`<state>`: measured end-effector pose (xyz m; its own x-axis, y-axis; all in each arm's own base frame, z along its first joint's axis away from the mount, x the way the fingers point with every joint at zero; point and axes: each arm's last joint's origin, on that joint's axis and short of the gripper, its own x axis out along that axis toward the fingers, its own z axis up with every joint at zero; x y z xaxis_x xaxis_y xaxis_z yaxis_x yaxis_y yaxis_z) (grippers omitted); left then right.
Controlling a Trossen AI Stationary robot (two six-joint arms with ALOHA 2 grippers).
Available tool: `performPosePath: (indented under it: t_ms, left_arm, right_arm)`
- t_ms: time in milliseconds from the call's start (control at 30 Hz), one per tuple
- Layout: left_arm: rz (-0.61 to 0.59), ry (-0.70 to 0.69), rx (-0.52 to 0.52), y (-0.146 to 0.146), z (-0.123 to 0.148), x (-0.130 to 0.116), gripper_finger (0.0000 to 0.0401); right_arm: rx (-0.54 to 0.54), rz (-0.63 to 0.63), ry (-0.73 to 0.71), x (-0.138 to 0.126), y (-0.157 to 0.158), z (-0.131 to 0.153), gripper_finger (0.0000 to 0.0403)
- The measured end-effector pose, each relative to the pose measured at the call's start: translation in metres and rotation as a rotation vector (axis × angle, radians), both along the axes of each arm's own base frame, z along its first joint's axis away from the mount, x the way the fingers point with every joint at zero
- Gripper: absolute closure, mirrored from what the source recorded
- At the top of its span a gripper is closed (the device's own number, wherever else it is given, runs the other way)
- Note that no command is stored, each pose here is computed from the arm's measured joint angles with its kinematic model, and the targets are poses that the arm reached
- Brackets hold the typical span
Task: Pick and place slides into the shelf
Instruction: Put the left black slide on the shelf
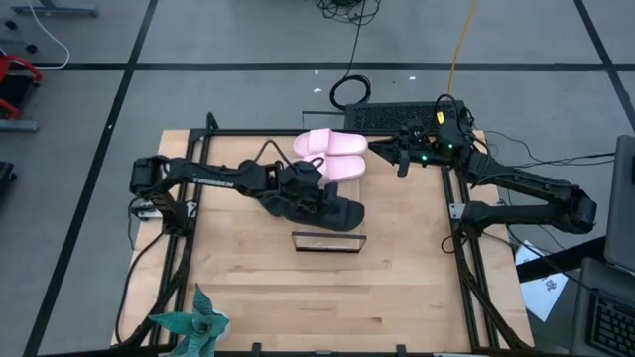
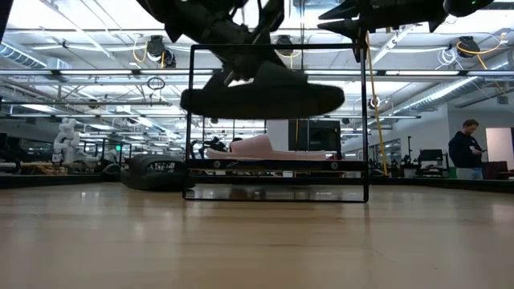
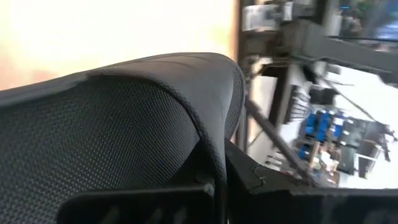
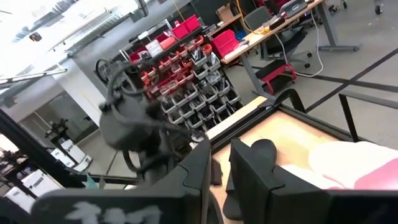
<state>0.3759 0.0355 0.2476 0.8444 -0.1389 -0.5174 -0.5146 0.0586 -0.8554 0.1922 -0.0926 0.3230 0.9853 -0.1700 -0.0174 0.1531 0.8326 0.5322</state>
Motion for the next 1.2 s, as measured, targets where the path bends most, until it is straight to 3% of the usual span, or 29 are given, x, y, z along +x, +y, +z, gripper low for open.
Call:
performPosePath:
  t_ms: [233, 367, 1200]
  left_arm:
    - [0.061, -0.065, -0.077, -0.008, -0.024, 0.025, 0.0401]
    - [0.067, -0.033, -0.108, -0.015, -0.039, 0.03, 0.0401]
    - [0.045, 0.096, -0.095, -0.039, -0.05, 0.024, 0.0401]
  right_arm:
    - [-0.018, 0.011, -0.006, -0.001, 0.001, 0.001, 0.0348]
    - [-0.028, 0.03, -0.018, -0.002, 0.002, 0.003, 0.0348]
    - [-0.055, 0.026, -0.059, -0.004, 0.003, 0.009, 0.0348]
